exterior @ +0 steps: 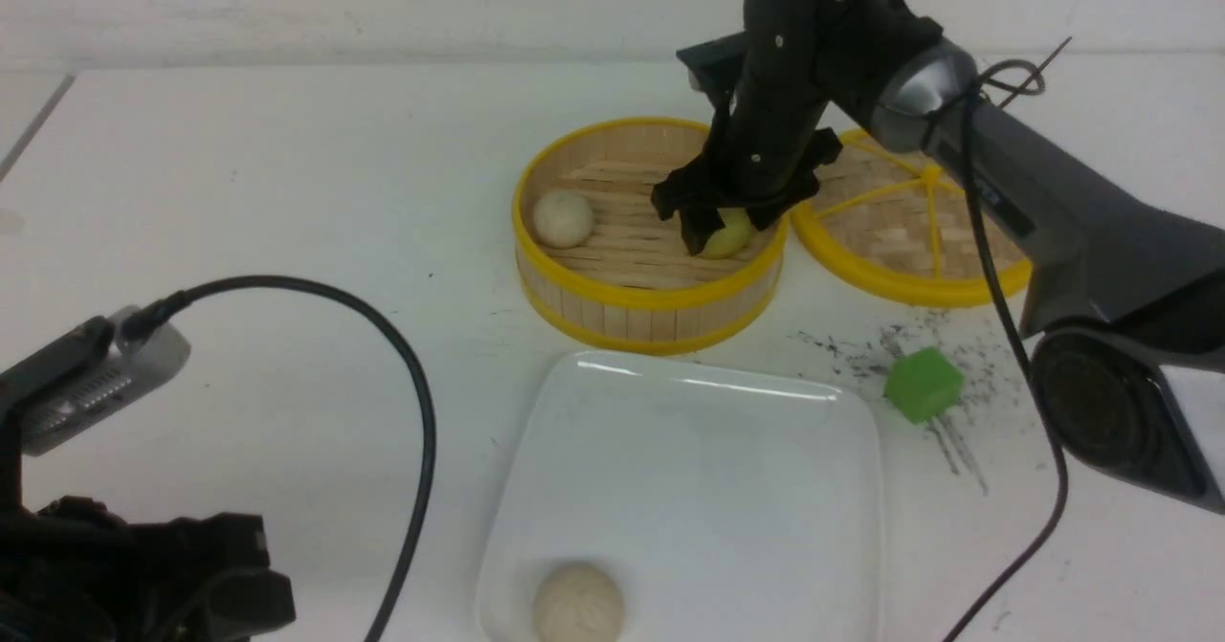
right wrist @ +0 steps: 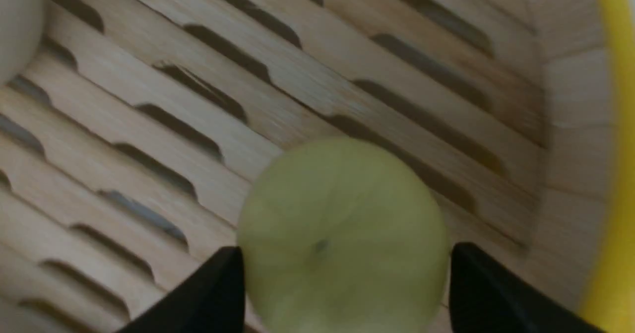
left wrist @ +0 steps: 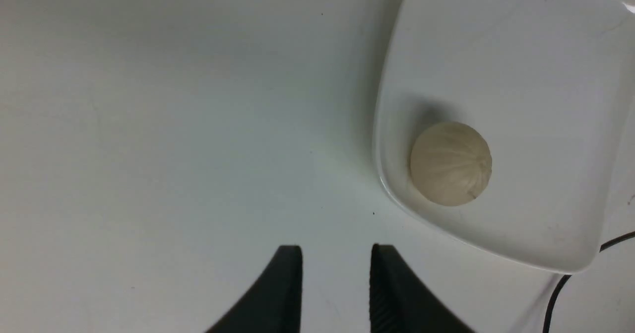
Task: Put the steamed buns into the plate on the white tablecloth.
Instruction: 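Reach toward a bun in the bamboo steamer with the right gripper, then move the steamed bun from the bamboo steamer onto the white plate with the right gripper, then reach into the bamboo steamer and grasp a bun with the left gripper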
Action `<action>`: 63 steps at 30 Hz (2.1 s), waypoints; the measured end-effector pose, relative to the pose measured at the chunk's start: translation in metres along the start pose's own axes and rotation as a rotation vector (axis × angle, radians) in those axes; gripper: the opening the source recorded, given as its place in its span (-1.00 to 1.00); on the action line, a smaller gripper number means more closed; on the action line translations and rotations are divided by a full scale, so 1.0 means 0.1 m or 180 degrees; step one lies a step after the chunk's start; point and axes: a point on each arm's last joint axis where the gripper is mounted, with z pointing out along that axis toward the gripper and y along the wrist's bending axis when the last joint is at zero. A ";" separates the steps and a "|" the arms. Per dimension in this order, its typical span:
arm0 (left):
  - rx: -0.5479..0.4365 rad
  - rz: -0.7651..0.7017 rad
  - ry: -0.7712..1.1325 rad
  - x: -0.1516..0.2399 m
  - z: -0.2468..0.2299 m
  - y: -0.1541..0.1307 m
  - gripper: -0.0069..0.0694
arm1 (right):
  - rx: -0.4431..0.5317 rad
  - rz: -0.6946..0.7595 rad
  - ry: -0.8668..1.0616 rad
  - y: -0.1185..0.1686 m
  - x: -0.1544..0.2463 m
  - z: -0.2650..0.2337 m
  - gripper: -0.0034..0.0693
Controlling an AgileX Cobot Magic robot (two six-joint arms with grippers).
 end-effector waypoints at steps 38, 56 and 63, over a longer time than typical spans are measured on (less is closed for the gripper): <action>-0.0120 0.0097 -0.0090 -0.03 0.00 0.03 -0.20 | -0.0724 -0.0271 0.0659 0.81 1.80 -0.89 0.29; 0.0094 0.0443 0.0178 -1.48 0.34 -0.65 -0.20 | -0.0144 -0.0646 0.0588 0.41 2.07 -2.04 -0.89; 0.0021 0.1039 0.0168 -1.98 0.83 -1.25 -0.09 | -0.0136 -0.0647 0.0590 0.26 2.58 -2.25 -0.95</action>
